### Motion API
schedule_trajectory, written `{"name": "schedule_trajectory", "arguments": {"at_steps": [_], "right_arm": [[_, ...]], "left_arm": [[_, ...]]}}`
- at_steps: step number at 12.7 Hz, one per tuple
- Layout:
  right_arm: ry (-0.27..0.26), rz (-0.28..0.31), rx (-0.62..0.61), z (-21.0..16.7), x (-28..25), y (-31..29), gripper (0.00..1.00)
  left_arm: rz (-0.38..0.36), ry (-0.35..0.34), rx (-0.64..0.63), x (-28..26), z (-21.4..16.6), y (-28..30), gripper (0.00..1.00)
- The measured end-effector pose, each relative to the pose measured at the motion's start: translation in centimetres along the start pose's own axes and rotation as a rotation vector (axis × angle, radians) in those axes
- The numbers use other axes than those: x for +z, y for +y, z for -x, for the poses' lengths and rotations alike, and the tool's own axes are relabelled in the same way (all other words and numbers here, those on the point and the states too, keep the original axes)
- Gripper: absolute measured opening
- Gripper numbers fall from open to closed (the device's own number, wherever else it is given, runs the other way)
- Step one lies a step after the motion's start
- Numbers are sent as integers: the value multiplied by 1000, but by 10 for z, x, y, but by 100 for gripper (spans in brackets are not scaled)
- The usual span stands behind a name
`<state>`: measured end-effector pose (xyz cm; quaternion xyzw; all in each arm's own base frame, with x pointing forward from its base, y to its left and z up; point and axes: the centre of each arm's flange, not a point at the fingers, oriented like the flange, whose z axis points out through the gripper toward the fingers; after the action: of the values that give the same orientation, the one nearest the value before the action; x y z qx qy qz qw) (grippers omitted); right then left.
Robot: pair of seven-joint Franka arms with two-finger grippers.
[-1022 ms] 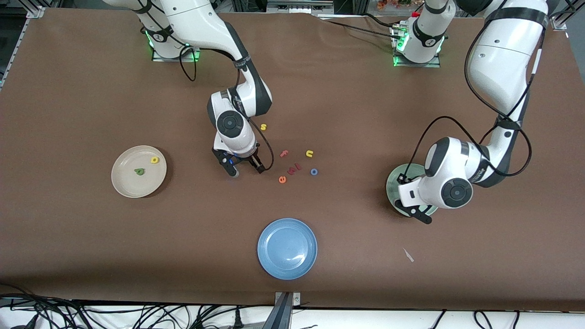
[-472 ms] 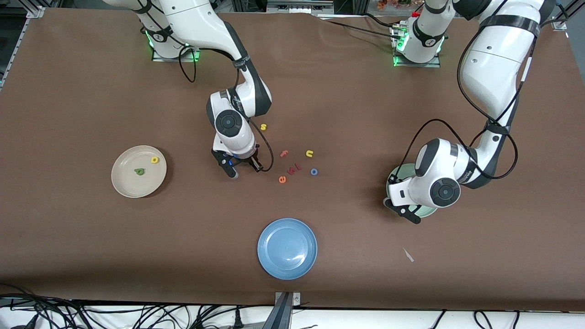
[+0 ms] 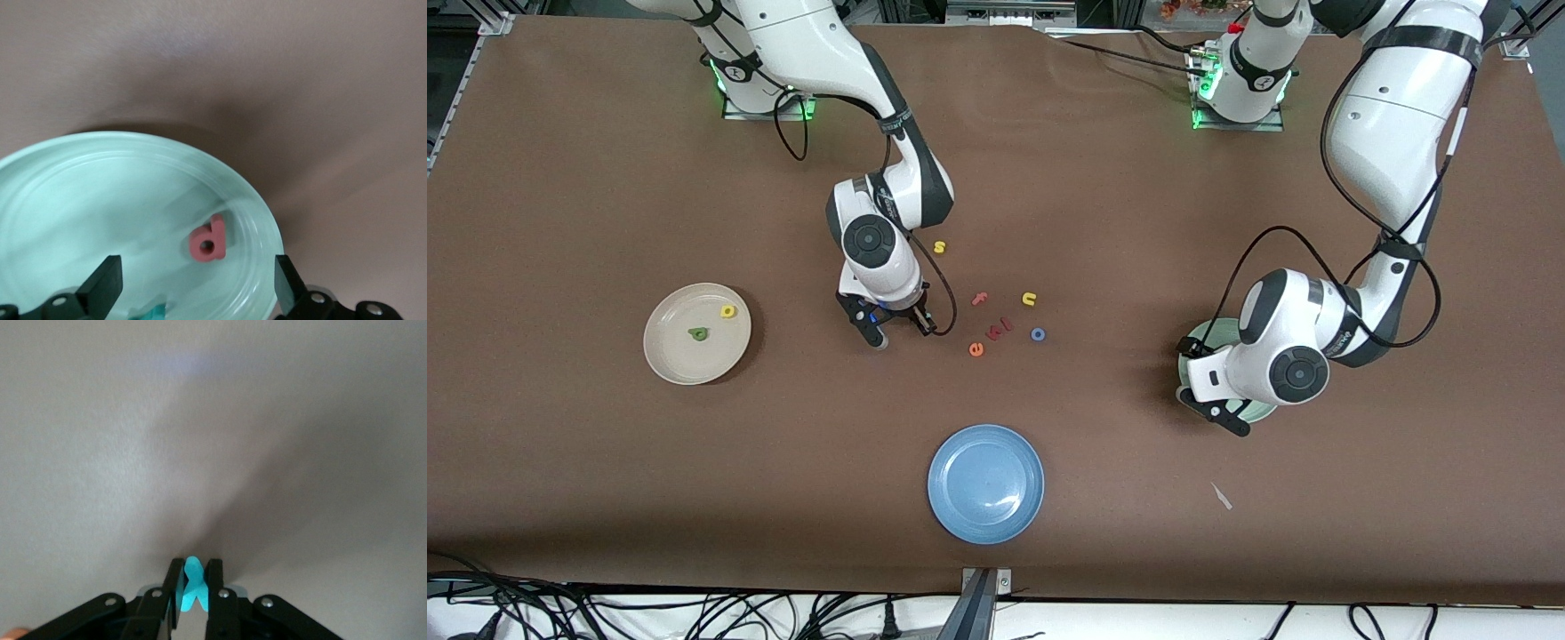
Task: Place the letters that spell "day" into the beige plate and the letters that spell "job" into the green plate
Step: 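Grasp the cyan letter with the right gripper while the left gripper returns, then place the cyan letter on the white plate while the left gripper reaches blue o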
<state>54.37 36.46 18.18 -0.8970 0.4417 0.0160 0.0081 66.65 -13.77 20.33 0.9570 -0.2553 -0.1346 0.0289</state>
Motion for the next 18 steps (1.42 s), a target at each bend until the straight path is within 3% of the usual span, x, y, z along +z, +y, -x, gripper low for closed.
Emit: {"name": "schedule_trajectory", "arguments": {"at_steps": [4,10,12,15,18], "right_arm": [[-61,114,-159,-53,-41,-4,19],[-150,249,-460,-174,-86,52,17],[-176,267,-563,-212,-90,79,17],[-229,261,-677,-290,-84,134,16],[-264,244,-749,-355,-72,181,17]], "left_arm": [[36,35,-84,-43,1,25,100],[62,18,-429,-43,-20,131,100],[49,16,-539,-35,-27,179,100],[62,76,-658,-25,-40,242,100],[88,148,-671,-7,-53,279,100]]}}
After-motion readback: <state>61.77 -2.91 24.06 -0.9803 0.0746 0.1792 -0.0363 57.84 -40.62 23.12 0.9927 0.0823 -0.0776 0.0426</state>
